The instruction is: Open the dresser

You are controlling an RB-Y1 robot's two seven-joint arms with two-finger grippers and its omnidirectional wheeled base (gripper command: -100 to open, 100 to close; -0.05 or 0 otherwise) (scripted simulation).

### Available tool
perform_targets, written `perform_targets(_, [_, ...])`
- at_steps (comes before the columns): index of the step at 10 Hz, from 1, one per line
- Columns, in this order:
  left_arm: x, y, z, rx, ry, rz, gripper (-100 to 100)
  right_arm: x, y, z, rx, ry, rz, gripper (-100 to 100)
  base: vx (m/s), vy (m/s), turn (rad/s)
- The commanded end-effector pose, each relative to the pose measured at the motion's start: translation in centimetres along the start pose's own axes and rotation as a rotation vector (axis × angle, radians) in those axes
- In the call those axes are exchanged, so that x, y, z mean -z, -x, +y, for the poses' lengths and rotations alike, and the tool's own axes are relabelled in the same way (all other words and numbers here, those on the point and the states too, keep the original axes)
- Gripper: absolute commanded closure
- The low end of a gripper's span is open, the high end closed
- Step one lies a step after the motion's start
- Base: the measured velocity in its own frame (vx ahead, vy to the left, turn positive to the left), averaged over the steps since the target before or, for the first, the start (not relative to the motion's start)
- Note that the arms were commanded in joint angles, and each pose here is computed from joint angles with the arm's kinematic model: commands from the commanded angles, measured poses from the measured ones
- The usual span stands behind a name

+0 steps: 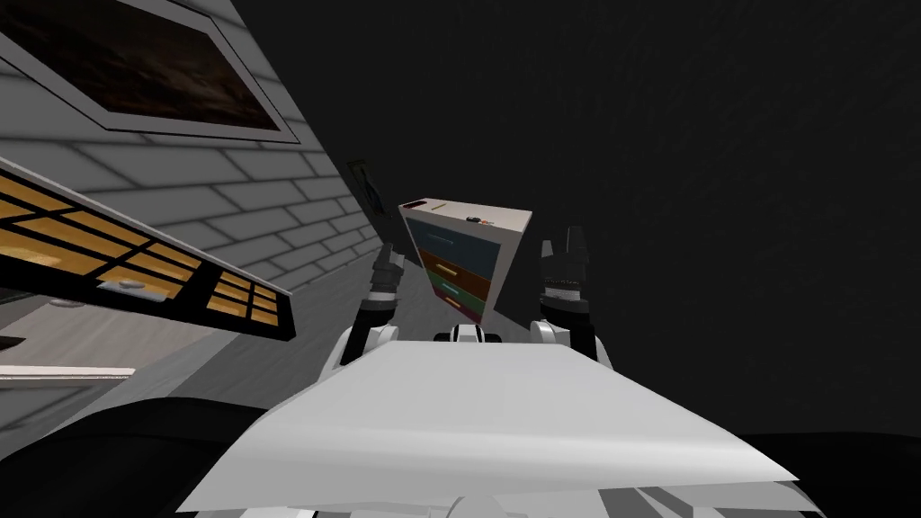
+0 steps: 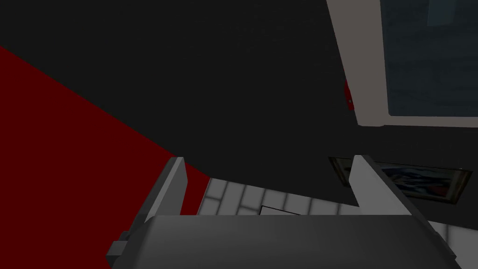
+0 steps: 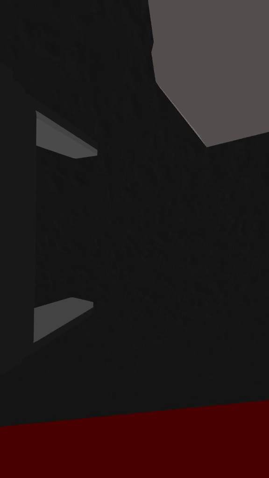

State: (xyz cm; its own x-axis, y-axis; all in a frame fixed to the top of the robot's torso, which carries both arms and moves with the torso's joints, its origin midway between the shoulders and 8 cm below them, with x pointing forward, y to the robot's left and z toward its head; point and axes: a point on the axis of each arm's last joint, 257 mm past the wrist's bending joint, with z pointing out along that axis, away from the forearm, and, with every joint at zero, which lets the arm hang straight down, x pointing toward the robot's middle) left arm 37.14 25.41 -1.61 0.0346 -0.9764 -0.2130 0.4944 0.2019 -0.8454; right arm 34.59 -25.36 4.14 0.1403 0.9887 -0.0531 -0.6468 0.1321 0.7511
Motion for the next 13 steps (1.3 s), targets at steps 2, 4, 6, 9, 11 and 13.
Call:
perform_targets(2, [-0.1, -0.6, 1.1, -0.005, 0.071, 0.043, -100, 0.0, 0.0, 0.0, 0.000, 0.000, 0.000, 0, 0.037, 0.001, -0.132])
perform_targets(4, [-0.1, -0.9, 1.6, -0.009, 0.105, 0.065, -100, 0.0, 0.0, 0.0, 0.000, 0.000, 0.000, 0, 0.034, -0.001, -0.103])
perform_targets(6, [0.0, -1.2, 2.1, -0.014, 0.137, 0.084, -100, 0.0, 0.0, 0.0, 0.000, 0.000, 0.000, 0, 0.031, 0.003, -0.105])
perform_targets(9, [0.2, -1.6, 2.8, -0.024, 0.184, 0.112, -100, 0.0, 0.0, 0.0, 0.000, 0.000, 0.000, 0, 0.024, 0.004, -0.111])
perform_targets(11, [0.4, -1.8, 3.4, -0.031, 0.218, 0.131, -100, 0.0, 0.0, 0.0, 0.000, 0.000, 0.000, 0, 0.027, 0.004, -0.100])
perform_targets(13, [0.7, -2.0, 4.0, -0.042, 0.255, 0.152, -100, 0.0, 0.0, 0.0, 0.000, 0.000, 0.000, 0, 0.032, 0.006, -0.106])
